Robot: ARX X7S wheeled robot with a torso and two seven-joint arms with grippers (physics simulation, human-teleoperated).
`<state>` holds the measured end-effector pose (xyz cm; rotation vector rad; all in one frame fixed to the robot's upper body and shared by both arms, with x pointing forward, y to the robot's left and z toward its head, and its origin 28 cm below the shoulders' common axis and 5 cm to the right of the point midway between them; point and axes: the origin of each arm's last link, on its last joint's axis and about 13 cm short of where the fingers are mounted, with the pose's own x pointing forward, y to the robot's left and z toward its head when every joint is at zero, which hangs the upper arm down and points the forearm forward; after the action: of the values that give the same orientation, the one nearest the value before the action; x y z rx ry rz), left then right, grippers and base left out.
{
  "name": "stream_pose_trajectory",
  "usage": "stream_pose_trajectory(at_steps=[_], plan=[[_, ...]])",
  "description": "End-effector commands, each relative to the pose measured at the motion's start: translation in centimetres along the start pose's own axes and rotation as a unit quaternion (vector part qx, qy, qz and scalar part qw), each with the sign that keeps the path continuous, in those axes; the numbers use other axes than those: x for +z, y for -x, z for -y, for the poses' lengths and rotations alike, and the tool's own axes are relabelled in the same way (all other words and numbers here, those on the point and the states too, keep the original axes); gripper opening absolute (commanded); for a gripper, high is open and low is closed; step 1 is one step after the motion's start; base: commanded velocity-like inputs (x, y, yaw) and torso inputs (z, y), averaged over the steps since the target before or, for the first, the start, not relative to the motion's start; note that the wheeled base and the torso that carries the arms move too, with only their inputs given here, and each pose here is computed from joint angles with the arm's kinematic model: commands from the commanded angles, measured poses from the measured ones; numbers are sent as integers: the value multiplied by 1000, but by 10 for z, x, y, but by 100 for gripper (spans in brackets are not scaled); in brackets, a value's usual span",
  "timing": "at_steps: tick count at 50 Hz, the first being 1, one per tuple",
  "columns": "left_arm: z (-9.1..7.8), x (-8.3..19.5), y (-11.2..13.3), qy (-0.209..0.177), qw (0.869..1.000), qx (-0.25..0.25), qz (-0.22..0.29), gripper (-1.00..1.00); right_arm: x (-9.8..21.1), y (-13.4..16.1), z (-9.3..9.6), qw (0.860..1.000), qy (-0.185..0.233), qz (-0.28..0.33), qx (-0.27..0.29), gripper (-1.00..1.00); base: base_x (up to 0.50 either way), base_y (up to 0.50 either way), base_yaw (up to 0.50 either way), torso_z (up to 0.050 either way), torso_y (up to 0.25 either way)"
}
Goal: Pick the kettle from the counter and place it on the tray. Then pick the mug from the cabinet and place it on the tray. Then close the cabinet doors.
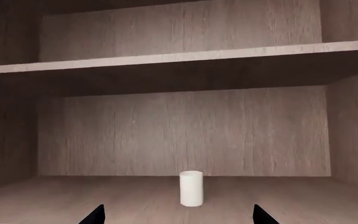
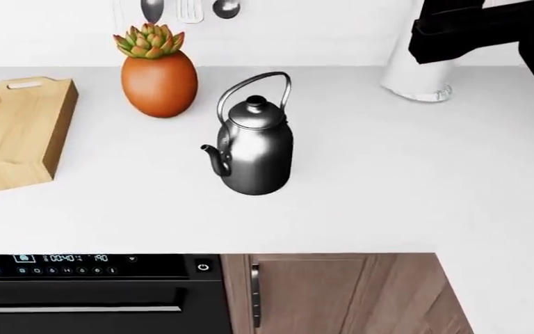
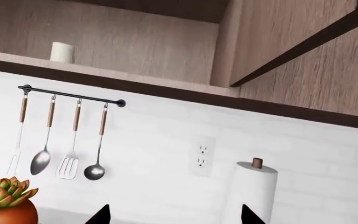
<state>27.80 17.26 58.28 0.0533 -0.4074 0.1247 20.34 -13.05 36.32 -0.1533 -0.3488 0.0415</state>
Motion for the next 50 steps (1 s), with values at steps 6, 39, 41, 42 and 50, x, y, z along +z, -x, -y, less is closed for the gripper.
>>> stream_pose_trajectory(at_steps=[6,39,41,42,50], plan=[[-1,6,6,1,1000,-2,6,100,0,2,0,1000,-1,0,1,100,500,-2,0,0,3],[-5,8,6,-1,1000,5,8,100,-1,2,1,1000,-4,0,2,100,500,-2,0,0,1],[-5,7,6,0,1000,6,7,100,-2,2,1,1000,-3,-1,2,100,500,-2,0,0,5],[-5,7,5,0,1000,5,6,100,-2,3,1,1000,-4,-1,2,100,500,-2,0,0,0],[-5,3,3,-1,1000,4,-7,100,-4,2,0,1000,-5,-1,1,100,407,-2,0,0,2]])
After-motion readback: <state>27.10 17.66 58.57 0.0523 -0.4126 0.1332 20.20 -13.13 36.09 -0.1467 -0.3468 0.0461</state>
